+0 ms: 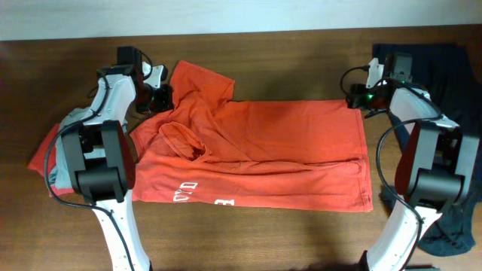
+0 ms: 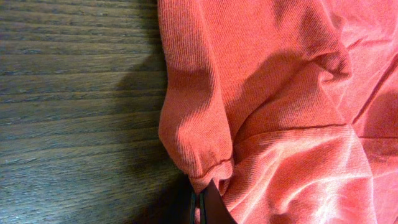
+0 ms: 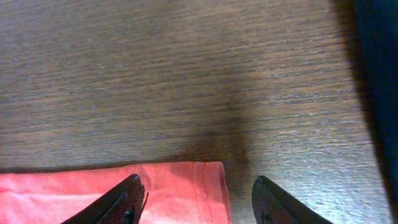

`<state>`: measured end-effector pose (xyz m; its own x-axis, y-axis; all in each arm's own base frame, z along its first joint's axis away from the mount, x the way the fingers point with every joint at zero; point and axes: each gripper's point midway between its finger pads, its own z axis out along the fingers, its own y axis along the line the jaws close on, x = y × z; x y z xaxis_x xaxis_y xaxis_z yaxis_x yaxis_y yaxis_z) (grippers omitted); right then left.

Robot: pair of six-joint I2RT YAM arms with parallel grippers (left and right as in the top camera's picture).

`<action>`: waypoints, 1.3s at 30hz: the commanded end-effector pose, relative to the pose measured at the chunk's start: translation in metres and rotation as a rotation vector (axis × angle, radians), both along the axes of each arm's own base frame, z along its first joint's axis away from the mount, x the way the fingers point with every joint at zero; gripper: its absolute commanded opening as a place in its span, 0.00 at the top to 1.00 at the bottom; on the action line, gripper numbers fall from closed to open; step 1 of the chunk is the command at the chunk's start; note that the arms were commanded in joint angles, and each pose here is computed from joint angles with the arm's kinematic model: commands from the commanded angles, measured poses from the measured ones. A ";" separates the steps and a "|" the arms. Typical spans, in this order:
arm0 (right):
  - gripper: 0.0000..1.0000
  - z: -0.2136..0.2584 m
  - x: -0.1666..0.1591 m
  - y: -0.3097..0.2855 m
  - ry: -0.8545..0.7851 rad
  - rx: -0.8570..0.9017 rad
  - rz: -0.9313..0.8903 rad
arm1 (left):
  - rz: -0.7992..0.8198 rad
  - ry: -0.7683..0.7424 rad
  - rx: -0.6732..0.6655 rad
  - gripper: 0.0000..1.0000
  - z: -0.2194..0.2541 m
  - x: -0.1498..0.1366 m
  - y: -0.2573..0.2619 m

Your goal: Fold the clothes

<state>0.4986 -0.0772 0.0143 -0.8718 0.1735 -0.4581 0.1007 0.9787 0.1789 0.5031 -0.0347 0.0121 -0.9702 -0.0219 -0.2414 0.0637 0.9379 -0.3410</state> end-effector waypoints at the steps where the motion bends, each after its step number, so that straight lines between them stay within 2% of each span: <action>1: 0.39 -0.022 -0.004 0.003 0.040 0.030 -0.003 | 0.013 0.001 -0.002 1.00 -0.002 0.004 0.002; 4: 0.40 -0.031 -0.006 0.008 0.055 0.056 0.009 | 0.013 0.001 -0.002 1.00 -0.002 0.004 0.002; 7: 0.51 -0.031 -0.006 0.012 0.056 0.063 0.017 | 0.013 0.001 -0.002 1.00 -0.002 0.004 0.002; 8: 0.65 -0.031 -0.005 0.013 0.057 0.063 0.020 | 0.013 0.001 -0.002 1.00 -0.002 0.004 0.002; 11: 0.86 -0.032 -0.007 0.014 0.066 0.064 0.021 | 0.013 0.001 -0.002 1.00 -0.002 0.004 0.002; 13: 0.96 -0.033 -0.008 0.015 0.072 0.063 0.020 | 0.013 0.001 -0.002 1.00 -0.002 0.004 0.002; 19: 0.96 -0.023 -0.015 0.011 0.115 0.055 0.007 | 0.016 0.002 -0.003 1.00 0.002 0.004 0.003; 27: 0.96 0.051 -0.009 -0.008 0.124 0.037 -0.028 | 0.051 -0.048 0.000 1.00 0.055 0.008 0.021; 32: 0.96 0.078 -0.025 -0.009 0.204 0.057 -0.037 | 0.064 -0.054 0.001 1.00 0.088 -0.006 0.027; 39: 0.96 0.076 -0.065 0.000 0.372 0.086 -0.041 | 0.064 -0.012 -0.001 1.00 0.102 -0.025 0.025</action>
<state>0.4416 -0.0724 0.0773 -0.9687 0.2254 -0.1037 0.1980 0.9542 0.2241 0.4809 -0.0116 0.0885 -0.9720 -0.0744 -0.2230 0.0071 0.9389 -0.3440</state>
